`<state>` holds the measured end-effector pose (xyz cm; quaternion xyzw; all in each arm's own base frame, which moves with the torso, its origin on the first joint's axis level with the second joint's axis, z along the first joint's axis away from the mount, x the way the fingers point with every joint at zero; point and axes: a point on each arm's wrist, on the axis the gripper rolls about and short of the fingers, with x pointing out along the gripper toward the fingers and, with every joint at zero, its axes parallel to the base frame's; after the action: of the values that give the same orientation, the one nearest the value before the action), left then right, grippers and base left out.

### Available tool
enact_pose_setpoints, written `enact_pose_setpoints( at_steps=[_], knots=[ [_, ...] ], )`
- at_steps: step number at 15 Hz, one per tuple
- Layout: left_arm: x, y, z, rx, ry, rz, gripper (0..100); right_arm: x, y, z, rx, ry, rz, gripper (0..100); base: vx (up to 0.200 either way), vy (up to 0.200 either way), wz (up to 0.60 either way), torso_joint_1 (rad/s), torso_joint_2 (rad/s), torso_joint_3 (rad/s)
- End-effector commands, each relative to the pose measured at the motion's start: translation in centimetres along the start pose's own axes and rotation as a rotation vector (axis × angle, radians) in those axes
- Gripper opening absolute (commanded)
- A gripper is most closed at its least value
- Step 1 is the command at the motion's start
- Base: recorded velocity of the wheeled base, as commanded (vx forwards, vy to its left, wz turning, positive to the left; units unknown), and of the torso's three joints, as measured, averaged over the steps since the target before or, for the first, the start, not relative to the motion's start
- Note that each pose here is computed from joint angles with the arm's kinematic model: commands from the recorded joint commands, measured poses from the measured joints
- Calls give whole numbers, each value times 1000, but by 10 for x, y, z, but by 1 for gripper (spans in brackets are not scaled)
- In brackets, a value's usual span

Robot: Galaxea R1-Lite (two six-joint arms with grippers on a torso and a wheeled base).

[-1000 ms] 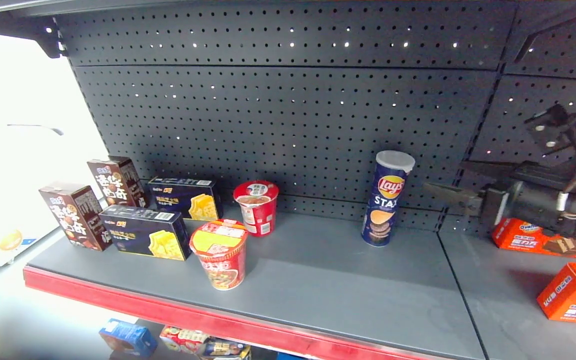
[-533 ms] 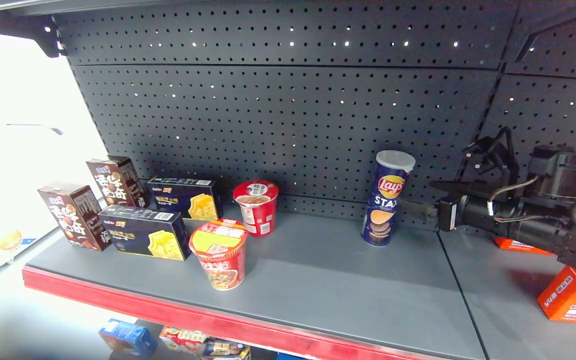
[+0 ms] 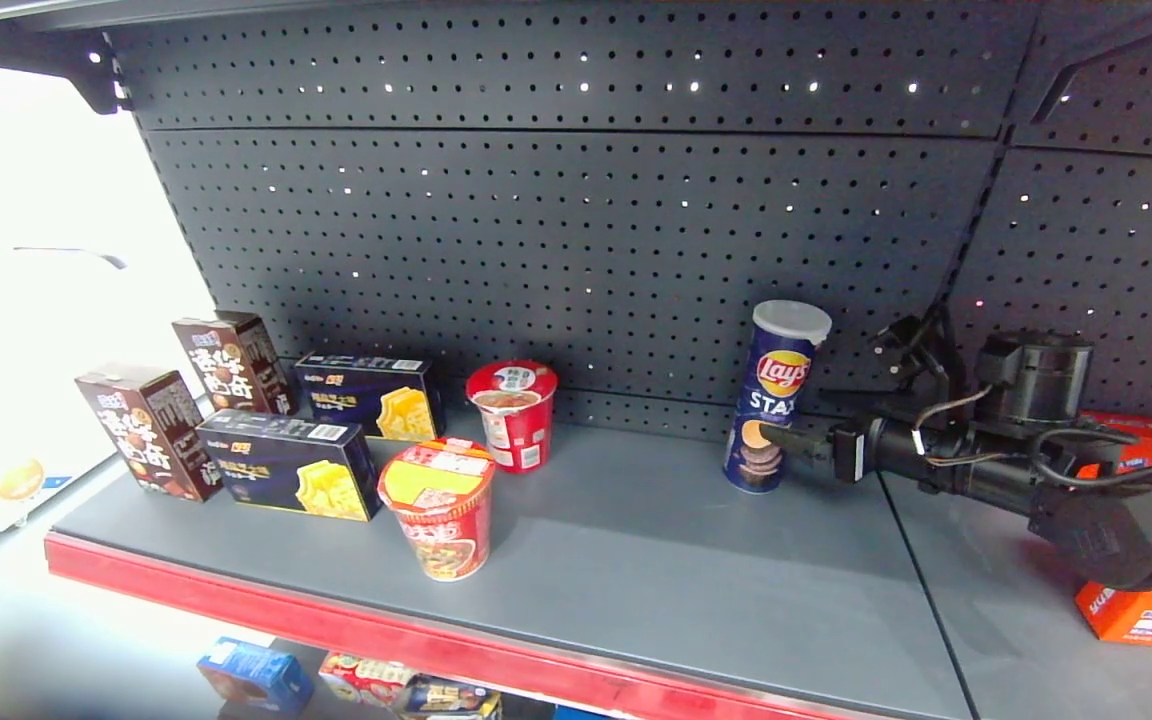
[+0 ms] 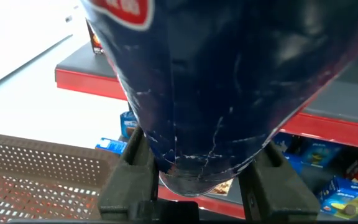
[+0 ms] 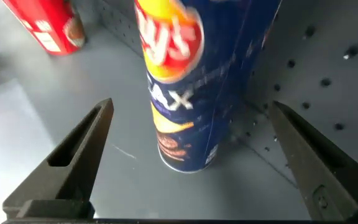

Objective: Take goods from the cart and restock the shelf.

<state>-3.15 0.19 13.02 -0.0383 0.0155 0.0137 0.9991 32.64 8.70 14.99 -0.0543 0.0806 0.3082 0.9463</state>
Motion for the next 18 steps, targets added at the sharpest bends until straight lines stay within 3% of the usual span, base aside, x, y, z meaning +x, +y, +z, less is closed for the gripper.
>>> enact_pose_setpoints(
  at_steps=[1, 10, 15, 18],
  knots=[
    [0, 0, -1, -7, 0, 3, 0, 13, -3, -15, 15, 37, 9, 100, 0, 0, 0, 0, 0, 0],
    [-6, 1, -14, -8, 9, 8, 0, 43, -20, -38, 31, 63, 41, 100, 0, 0, 0, 0, 0, 0],
    [-6, 1, -15, -17, 10, 10, 0, 40, -46, -38, 30, 6, 121, 100, 0, 0, 0, 0, 0, 0],
    [-6, 1, -15, -17, 13, 12, 0, 39, -51, -37, 36, -1, 167, 100, 0, 0, 0, 0, 0, 0]
  ],
)
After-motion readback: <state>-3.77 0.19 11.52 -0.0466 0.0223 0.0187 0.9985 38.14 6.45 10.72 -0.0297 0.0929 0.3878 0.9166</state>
